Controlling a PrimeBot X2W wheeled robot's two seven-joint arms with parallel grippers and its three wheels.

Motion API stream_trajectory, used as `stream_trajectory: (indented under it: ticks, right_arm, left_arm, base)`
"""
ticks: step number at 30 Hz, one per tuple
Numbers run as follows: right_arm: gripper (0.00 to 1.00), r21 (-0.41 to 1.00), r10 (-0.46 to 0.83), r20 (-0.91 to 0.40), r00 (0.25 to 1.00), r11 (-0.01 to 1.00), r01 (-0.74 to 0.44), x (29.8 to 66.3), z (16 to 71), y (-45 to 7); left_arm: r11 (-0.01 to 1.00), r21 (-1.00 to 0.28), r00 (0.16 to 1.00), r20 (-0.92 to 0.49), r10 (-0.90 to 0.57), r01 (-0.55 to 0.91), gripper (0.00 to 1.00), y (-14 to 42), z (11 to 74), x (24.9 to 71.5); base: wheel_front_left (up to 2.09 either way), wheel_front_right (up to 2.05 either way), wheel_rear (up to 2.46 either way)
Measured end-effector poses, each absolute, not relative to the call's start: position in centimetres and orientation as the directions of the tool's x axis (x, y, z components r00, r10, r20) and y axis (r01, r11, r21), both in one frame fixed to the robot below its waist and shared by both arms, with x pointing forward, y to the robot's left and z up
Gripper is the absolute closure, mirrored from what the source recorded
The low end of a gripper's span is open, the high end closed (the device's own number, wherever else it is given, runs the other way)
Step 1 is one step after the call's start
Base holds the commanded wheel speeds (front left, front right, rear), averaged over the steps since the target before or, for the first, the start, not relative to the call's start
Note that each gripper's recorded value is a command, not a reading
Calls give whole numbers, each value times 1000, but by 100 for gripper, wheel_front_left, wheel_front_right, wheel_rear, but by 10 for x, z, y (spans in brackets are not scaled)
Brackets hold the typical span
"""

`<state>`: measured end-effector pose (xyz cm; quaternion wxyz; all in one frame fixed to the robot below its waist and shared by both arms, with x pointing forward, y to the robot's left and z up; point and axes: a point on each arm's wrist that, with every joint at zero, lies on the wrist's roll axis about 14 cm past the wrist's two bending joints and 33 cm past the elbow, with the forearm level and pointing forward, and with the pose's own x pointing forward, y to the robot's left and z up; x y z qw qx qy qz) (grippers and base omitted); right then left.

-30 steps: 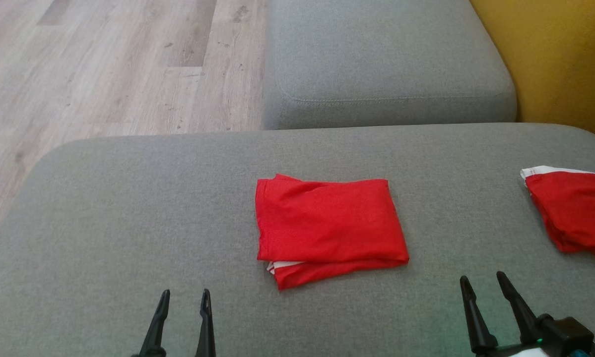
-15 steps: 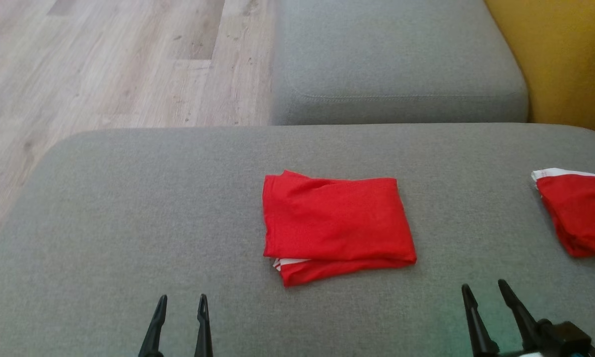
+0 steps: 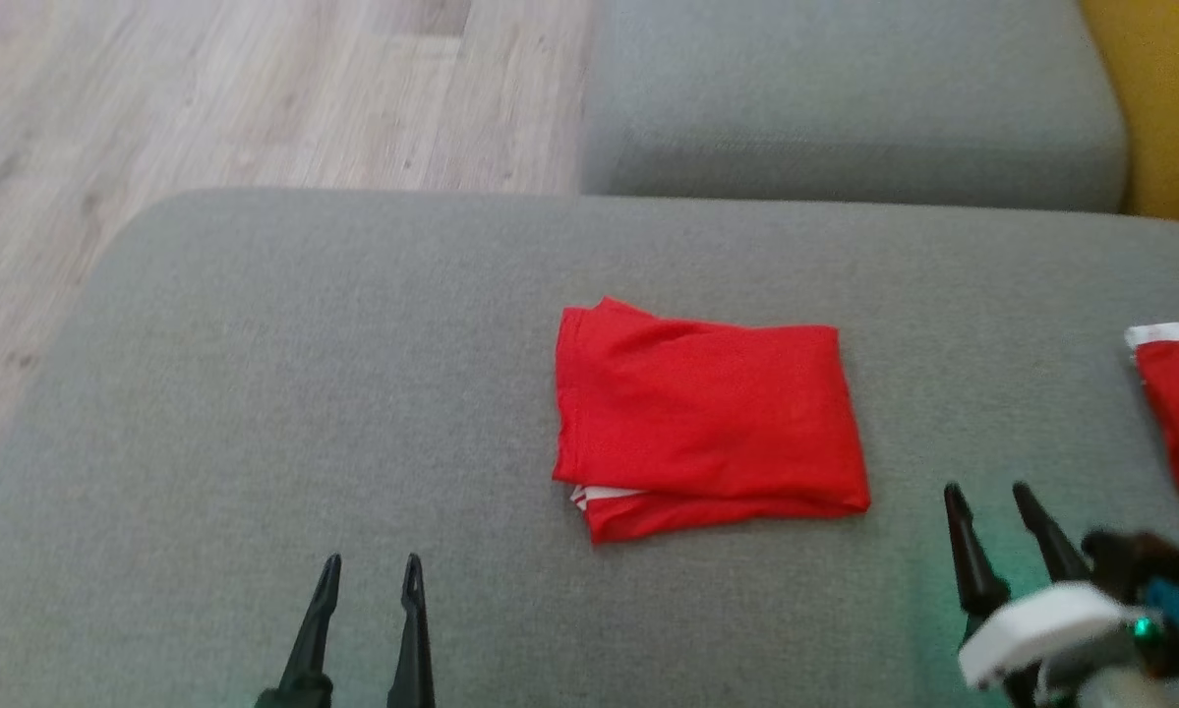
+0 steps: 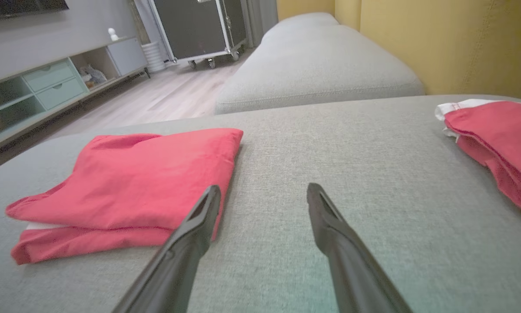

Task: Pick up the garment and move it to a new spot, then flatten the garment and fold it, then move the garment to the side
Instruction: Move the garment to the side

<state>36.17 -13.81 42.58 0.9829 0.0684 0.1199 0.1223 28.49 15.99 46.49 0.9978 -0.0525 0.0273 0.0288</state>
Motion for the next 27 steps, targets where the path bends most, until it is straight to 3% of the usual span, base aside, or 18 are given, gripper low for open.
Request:
stream_trajectory:
  ticks: [11, 20, 21, 25, 27]
  right_arm:
    - [0, 349, 359, -412, 838, 911, -219, 422, 407, -102]
    - [0, 488, 405, -517, 754, 863, -129, 433, 384, -84]
    - [13, 497, 410, -532, 741, 860, -120, 433, 380, -82]
    - [100, 547, 441, -547, 711, 832, -94, 435, 376, -72]
    - [100, 570, 457, -544, 704, 817, -91, 435, 376, -65]
  left_arm:
    - [993, -95, 995, -73, 70, -77, 0, 162, 464, 299]
    - [992, -87, 993, -81, 82, -89, 0, 164, 462, 304]
    - [992, -87, 993, -84, 83, -90, 0, 164, 462, 304]
    - [992, -84, 992, -93, 81, -89, 0, 161, 460, 305]
    - [993, -85, 993, -89, 77, -84, 0, 160, 461, 308]
  base:
    - [0, 0, 0]
    - [0, 0, 0]
    - [0, 0, 0]
    - [0, 0, 0]
    - [0, 0, 0]
